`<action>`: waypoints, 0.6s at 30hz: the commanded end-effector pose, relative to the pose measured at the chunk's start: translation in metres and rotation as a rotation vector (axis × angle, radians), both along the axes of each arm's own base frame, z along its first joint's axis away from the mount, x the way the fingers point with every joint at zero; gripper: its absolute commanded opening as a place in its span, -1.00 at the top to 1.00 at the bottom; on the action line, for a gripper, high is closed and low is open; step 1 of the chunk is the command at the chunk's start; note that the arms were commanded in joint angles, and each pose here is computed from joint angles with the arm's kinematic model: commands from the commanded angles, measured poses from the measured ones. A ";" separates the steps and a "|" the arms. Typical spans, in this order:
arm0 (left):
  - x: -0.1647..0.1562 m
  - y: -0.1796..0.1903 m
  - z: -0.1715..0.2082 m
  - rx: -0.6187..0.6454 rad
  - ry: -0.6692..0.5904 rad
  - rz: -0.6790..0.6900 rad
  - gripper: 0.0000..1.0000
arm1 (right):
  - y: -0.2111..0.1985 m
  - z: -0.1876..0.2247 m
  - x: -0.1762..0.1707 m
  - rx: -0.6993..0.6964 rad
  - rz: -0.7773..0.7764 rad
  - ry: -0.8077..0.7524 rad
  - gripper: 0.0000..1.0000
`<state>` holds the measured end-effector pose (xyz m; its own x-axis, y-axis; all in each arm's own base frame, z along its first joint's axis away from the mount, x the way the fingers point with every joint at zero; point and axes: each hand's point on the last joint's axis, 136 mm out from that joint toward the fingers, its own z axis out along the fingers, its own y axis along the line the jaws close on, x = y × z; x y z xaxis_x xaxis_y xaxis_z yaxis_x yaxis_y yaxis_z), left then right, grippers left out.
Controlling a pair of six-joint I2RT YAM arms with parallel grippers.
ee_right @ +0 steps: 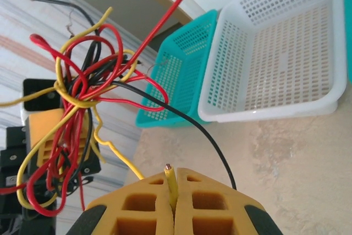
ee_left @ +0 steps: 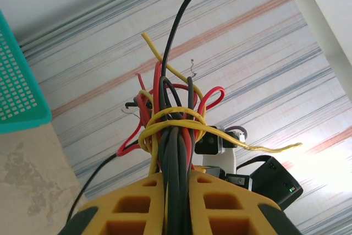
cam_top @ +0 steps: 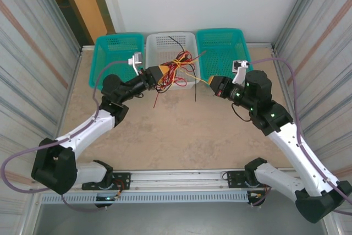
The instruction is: Untangle the cables
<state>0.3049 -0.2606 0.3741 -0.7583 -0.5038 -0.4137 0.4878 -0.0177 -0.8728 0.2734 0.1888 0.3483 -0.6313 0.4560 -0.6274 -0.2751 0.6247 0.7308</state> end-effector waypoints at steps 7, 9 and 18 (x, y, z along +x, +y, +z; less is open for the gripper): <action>-0.041 0.034 0.113 -0.325 -0.404 0.025 1.00 | -0.006 -0.077 0.016 0.000 -0.030 0.203 1.00; -0.045 0.030 0.113 -0.322 -0.409 0.005 1.00 | 0.001 -0.070 0.012 -0.024 -0.020 0.173 1.00; -0.038 0.008 0.095 -0.214 -0.399 0.036 1.00 | 0.041 -0.090 0.001 -0.145 0.009 0.223 0.46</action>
